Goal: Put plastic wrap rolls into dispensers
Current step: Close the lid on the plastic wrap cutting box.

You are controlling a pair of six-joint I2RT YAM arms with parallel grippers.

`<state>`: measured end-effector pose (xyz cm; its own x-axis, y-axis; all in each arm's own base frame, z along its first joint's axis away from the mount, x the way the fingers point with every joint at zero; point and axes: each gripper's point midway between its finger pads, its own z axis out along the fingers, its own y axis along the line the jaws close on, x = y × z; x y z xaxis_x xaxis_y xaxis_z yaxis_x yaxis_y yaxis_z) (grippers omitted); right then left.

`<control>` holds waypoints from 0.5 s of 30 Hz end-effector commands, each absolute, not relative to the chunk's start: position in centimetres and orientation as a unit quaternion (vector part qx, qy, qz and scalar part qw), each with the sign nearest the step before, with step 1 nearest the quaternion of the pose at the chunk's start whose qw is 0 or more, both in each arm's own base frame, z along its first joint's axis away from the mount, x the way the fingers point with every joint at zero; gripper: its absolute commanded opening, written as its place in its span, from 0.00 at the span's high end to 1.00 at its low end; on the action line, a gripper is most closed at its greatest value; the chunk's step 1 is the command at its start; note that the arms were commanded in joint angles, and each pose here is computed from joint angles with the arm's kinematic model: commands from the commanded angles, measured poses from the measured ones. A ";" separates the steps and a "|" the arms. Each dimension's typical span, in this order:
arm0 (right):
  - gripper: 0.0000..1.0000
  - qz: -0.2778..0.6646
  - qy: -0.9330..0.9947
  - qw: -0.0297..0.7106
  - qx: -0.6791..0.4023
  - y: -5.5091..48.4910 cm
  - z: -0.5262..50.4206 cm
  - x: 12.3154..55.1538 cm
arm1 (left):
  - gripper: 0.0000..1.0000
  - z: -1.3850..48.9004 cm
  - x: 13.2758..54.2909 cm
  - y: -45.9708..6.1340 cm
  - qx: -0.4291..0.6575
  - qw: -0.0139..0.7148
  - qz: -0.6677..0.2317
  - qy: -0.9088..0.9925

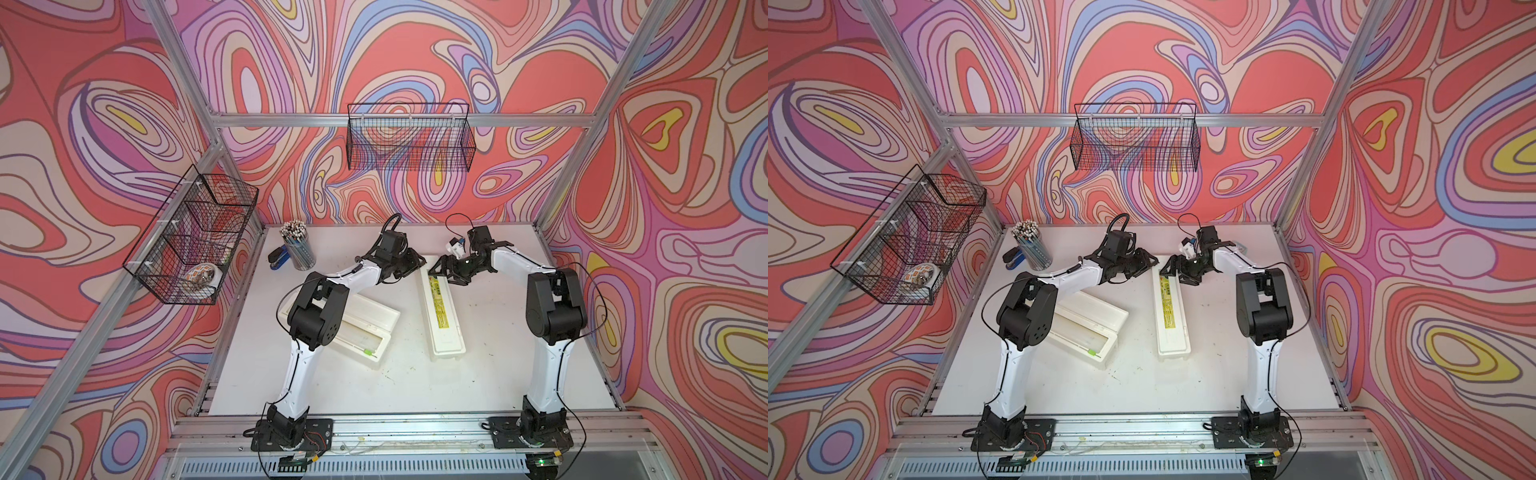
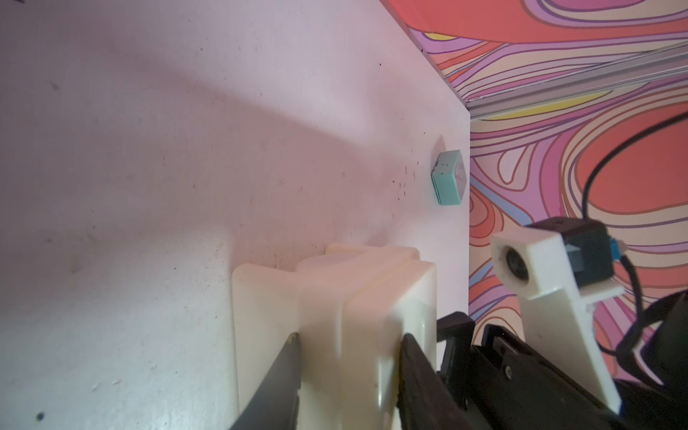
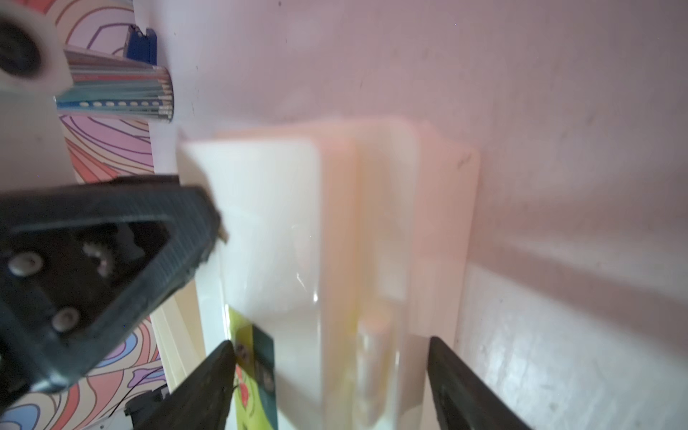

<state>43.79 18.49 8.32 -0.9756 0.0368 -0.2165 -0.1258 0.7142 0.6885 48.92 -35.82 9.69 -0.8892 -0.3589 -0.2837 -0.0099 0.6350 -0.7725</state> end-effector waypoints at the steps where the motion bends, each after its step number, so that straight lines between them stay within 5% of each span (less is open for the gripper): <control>1: 0.17 0.361 0.929 0.077 -0.037 18.3 6.2 40.9 | 0.54 3.0 44.1 -36.0 -0.082 0.117 -0.358 0.923; 6: 0.20 0.356 0.933 0.051 -0.028 18.0 4.2 39.6 | 0.33 3.6 44.7 -35.5 -0.055 0.142 -0.358 0.921; 15: 0.26 0.327 0.945 0.015 -0.031 17.8 2.7 39.0 | 0.25 4.7 46.6 -36.0 -0.050 0.167 -0.399 0.900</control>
